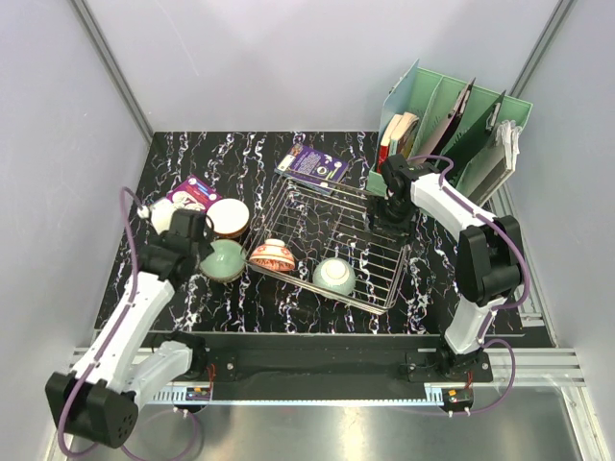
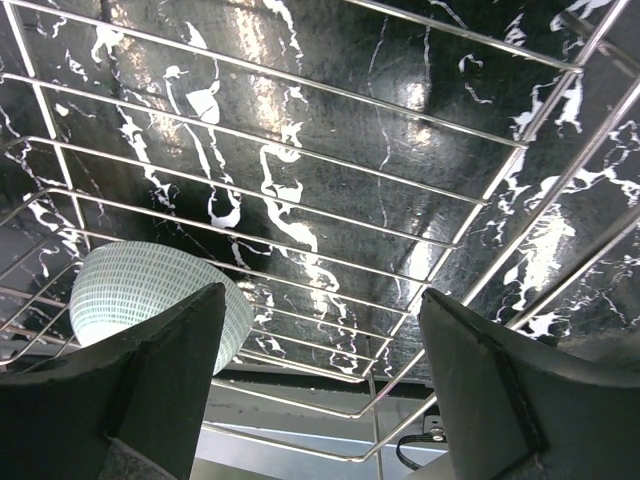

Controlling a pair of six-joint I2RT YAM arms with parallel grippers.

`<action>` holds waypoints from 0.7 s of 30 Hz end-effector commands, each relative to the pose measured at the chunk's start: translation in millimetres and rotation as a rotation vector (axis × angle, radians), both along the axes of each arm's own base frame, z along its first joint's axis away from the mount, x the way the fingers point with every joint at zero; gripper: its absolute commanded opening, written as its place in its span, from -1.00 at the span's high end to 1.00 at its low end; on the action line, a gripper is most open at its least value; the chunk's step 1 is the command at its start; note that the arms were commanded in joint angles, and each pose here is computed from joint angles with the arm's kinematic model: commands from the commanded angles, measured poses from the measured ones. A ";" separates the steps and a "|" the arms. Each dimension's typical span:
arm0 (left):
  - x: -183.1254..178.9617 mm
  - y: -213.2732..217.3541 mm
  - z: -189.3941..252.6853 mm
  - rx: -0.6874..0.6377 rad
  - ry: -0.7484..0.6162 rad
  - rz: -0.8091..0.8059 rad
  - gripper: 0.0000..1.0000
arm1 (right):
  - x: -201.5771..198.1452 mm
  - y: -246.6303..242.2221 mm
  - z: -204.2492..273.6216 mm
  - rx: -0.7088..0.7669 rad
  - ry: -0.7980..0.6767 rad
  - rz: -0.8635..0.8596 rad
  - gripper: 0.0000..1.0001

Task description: Unload the bowls from the dish rack

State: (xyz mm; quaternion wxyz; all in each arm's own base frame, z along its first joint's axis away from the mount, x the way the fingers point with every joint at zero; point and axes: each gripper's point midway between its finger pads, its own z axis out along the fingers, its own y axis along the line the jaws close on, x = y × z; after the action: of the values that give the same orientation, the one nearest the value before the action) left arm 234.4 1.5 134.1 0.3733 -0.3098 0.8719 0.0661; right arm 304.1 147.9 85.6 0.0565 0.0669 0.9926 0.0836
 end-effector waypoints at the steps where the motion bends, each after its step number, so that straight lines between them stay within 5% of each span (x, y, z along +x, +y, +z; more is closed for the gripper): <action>1: 24.3 12.4 89.0 0.083 -0.213 -0.008 -0.10 | 1.9 3.2 -4.1 0.021 0.011 -0.010 -0.70; 12: 81.2 -48.2 102.0 0.108 -0.201 -0.460 -0.10 | -26.0 -4.9 -17.7 0.013 0.058 -0.014 -0.68; 17: 87.0 -82.9 128.0 0.325 -0.212 -0.681 -0.15 | -26.2 2.7 -3.8 0.066 0.024 -0.027 -0.68; 21: 85.7 -90.2 126.8 0.368 -0.223 -0.747 -0.15 | -27.9 -2.2 -9.4 0.036 0.039 -0.019 -0.68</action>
State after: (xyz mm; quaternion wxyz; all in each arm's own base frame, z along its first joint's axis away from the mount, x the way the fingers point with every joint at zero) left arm 307.9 -84.7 225.3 0.4581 0.0441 0.8871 0.0357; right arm 276.4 148.1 67.4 0.0261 0.0776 0.9918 0.0986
